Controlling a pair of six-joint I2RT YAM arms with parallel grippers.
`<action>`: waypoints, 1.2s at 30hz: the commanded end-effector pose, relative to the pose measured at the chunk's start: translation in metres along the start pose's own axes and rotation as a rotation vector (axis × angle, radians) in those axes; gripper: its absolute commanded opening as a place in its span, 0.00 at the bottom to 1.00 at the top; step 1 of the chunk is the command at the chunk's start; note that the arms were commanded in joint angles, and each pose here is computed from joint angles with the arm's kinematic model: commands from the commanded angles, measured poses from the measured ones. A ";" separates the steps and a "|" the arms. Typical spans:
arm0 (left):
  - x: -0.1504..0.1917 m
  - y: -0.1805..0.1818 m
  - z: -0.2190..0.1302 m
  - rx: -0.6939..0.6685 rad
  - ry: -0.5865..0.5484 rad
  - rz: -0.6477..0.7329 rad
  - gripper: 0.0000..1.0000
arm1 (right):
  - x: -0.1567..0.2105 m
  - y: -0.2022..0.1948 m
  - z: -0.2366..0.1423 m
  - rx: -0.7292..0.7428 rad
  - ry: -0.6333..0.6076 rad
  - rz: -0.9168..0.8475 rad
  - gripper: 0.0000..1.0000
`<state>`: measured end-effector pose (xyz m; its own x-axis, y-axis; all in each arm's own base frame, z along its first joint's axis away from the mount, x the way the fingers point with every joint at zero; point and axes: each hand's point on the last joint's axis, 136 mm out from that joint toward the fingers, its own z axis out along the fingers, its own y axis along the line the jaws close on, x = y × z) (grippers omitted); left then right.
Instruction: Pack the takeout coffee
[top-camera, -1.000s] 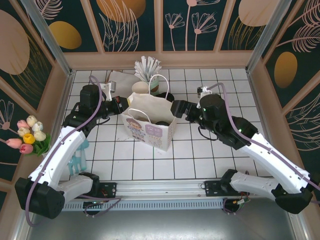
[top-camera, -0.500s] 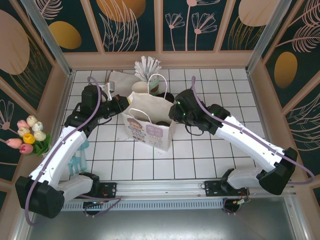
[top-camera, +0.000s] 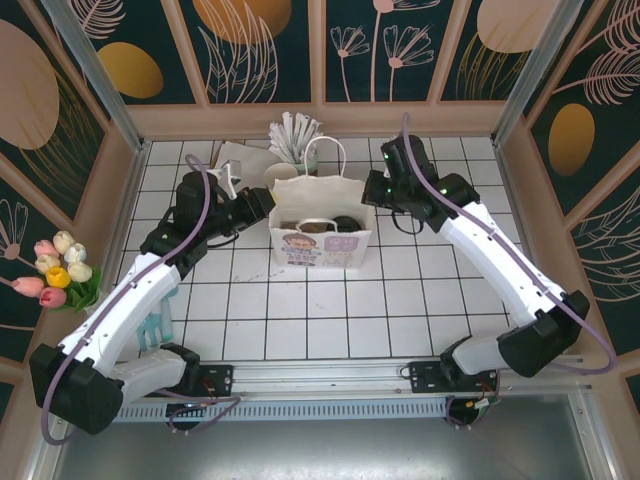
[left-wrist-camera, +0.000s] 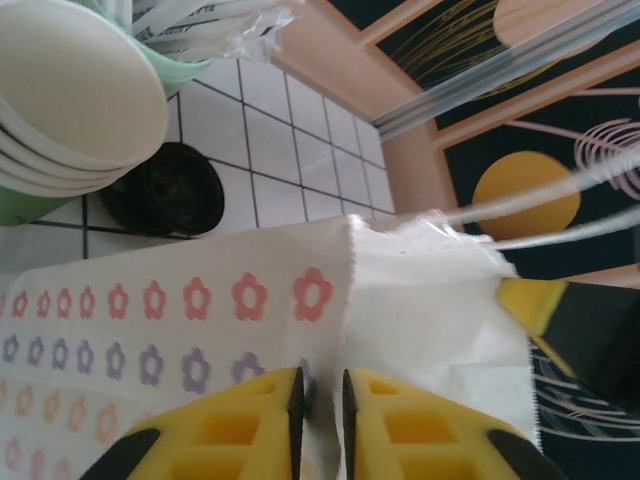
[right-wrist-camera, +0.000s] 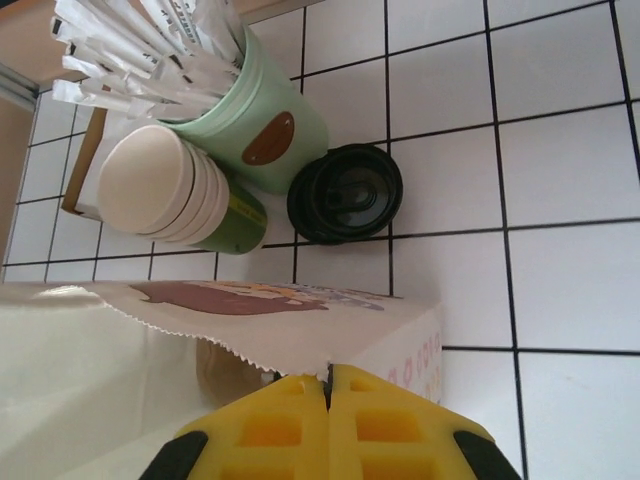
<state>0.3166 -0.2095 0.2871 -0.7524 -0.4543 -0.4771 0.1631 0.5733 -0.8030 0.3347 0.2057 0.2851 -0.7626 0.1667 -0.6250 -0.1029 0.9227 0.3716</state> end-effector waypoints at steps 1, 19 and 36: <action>-0.007 -0.019 0.001 0.081 -0.019 0.020 0.28 | -0.006 0.005 0.006 -0.036 0.017 -0.103 0.02; -0.128 -0.004 0.000 -0.193 -0.335 0.289 0.97 | -0.049 -0.075 0.014 0.119 0.071 -0.192 0.00; -0.142 0.027 0.098 -0.088 -0.107 0.310 0.70 | -0.096 -0.055 -0.006 0.030 -0.139 -0.188 0.66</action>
<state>0.4849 -0.1811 0.2572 -0.6496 -0.3427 -0.6786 0.1895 0.7914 -0.5812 0.4075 0.1358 0.2811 -0.7563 -0.0029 -0.6542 -0.1797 0.9625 0.2034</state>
